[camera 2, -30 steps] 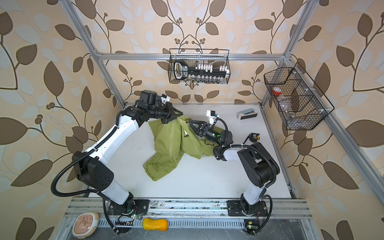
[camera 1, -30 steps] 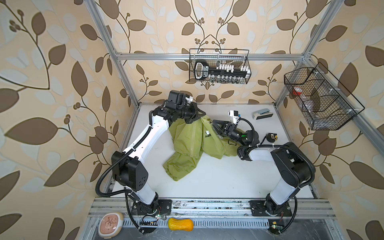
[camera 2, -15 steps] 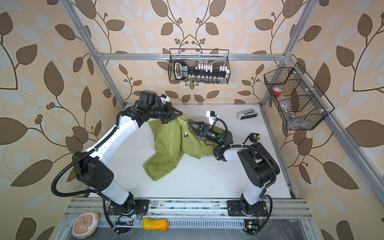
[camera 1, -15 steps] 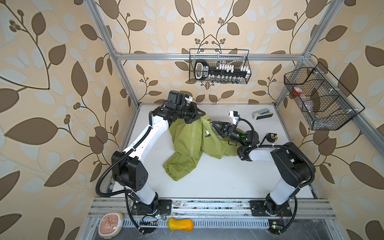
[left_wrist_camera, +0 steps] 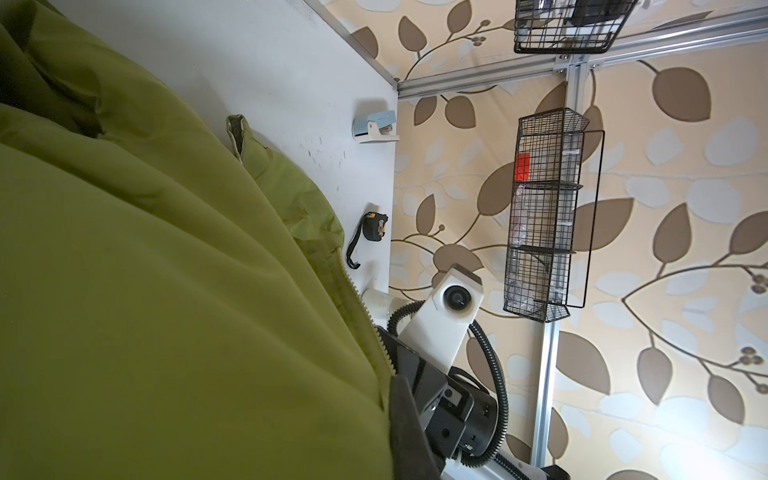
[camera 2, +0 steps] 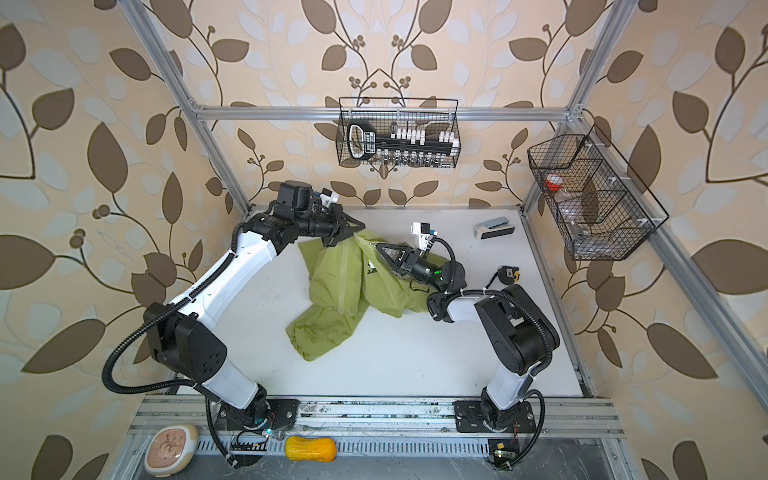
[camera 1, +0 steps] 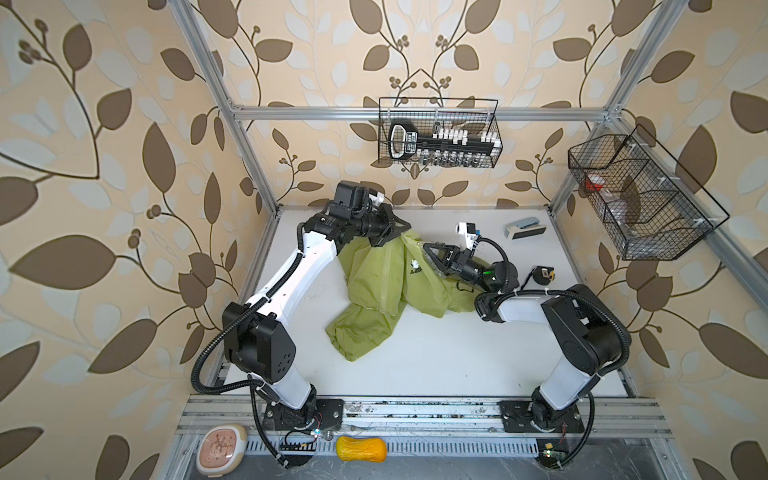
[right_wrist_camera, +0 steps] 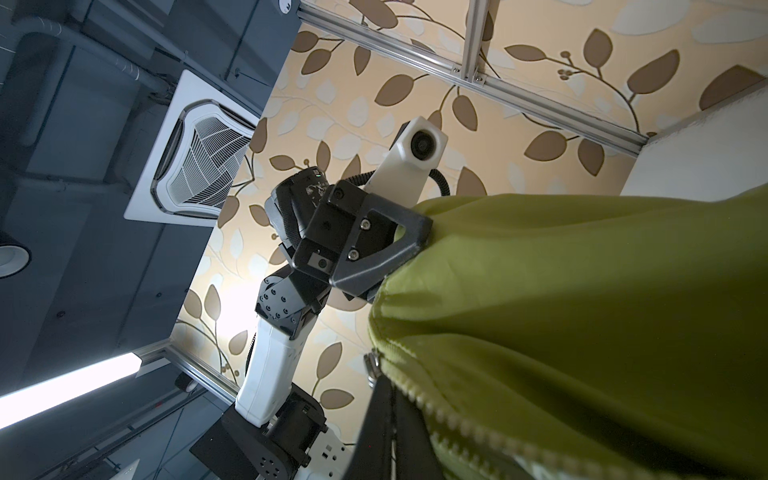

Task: Zip up the jacket

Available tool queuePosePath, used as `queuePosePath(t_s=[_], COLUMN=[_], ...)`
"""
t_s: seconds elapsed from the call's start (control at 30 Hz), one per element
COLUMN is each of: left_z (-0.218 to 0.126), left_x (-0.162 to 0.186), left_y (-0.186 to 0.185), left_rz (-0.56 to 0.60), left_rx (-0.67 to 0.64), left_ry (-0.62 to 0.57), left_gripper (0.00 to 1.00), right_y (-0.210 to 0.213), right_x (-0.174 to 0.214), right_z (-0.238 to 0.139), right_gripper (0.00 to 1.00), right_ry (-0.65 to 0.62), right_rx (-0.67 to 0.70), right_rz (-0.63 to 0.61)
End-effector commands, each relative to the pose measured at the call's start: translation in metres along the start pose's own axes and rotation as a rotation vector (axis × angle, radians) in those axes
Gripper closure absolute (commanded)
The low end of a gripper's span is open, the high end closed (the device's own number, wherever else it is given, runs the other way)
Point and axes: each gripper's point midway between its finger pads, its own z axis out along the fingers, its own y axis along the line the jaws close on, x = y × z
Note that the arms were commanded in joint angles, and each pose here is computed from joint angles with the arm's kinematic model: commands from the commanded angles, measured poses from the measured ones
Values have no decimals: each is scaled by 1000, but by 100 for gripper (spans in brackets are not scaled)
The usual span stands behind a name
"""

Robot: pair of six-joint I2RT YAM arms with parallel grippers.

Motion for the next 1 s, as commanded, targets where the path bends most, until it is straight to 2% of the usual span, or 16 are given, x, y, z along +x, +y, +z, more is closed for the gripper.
queuePosePath(t_s=[0.0,0.1,0.27,0.57,0.67,0.97], left_z=[-30,-38,-55,-90,-95,-106], left_x=[-1,-6,-16,-29,-32,-33], left_y=[-36,-27,-11,19,29,44], left_rz=[90,104,120,131,125,134], left_rx=[98,56,-23,-132,-153,-200], left_ry=[-53,-91,-165,-283,-298,-321], left_gripper=[100,100,100,100,100,100], right_y=[20,13,-9,-36,-34,-34], right_x=[-1,-3,-1,-7,-12,-19], right_z=[-5,-8,-14,-41,-47,-59], right_gripper=[100,100,100,100,100,100], right_ry=[1,-5,4,32,37,44], right_rx=[-54,-22,132,547,612,718], right_rz=[-9,-3,-27,-253,-313,-378])
